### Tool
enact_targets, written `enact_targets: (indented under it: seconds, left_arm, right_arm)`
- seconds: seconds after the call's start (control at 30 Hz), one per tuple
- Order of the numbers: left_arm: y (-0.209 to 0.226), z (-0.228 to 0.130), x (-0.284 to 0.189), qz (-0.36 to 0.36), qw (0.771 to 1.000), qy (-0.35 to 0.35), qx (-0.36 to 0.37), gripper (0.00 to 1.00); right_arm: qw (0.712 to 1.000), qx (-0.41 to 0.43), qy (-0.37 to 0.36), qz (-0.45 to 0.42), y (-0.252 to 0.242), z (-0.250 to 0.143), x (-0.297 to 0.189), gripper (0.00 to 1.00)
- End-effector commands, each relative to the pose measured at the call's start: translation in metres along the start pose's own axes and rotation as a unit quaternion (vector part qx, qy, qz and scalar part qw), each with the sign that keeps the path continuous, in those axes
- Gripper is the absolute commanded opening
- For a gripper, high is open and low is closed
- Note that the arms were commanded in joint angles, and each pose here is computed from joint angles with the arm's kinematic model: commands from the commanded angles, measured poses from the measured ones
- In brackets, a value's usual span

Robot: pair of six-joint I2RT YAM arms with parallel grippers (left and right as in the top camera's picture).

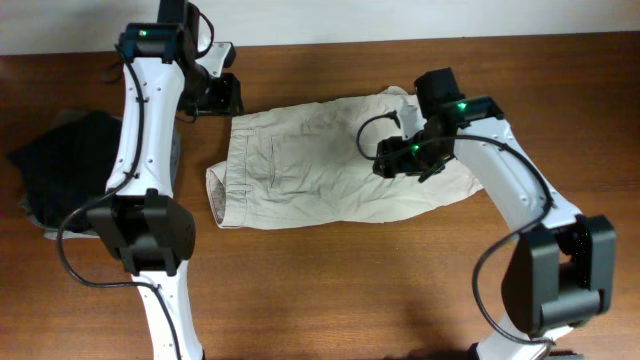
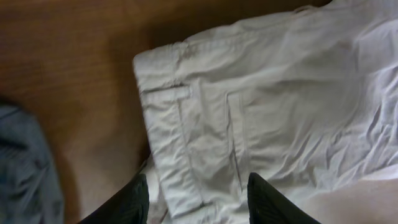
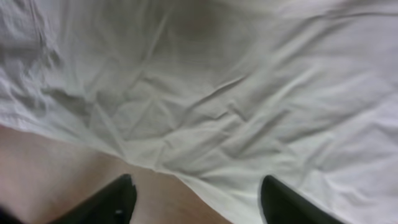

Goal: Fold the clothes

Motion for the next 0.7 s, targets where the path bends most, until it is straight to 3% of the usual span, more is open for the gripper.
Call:
enact_targets:
  seconds: [0.0, 0.23, 0.3, 0.47, 0.57, 0.63, 0.67]
  left_arm:
    - [0.006, -0.002, -0.011, 0.023, 1.000, -0.003, 0.006, 0.51]
    - [0.010, -0.008, -0.012, 0.033, 0.999, 0.012, 0.011, 0.50]
    - [0.011, -0.007, -0.016, 0.032, 0.999, 0.005, 0.009, 0.44]
    - [0.001, 0.002, -0.069, 0.025, 0.998, -0.062, 0.021, 0.48]
    - [-0.005, -0.005, -0.097, 0.024, 0.996, -0.084, 0.028, 0.49]
    - [-0.009, -0.011, -0.113, 0.023, 0.995, -0.094, 0.030, 0.44]
    - [-0.010, -0.012, -0.121, 0.021, 0.994, -0.104, 0.032, 0.41]
  right_arm:
    - [0.997, 0.052, -0.036, -0.049, -0.022, 0.005, -0.025, 0.76]
    - [0.996, 0.047, -0.060, 0.049, -0.025, 0.004, -0.039, 0.77]
    - [0.997, 0.033, -0.047, 0.054, -0.017, 0.001, -0.036, 0.77]
    - [0.998, -0.052, -0.015, 0.035, 0.026, 0.000, -0.017, 0.74]
    - [0.999, -0.041, -0.012, -0.020, 0.031, 0.004, -0.010, 0.58]
    - [0.998, -0.053, -0.017, -0.007, 0.045, 0.007, -0.007, 0.43]
    - [0.998, -0.064, -0.018, 0.009, 0.057, 0.008, -0.005, 0.40]
Point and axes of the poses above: each gripper's point midway between its finger pads, its own x axis out along the fingers, its own y axis along the line the jaws close on, z = x × y, the point moved 4 cm from there along -x, back along the fingers, and after that the axes turned 13 degrees about -x, right-handed, at the moved point
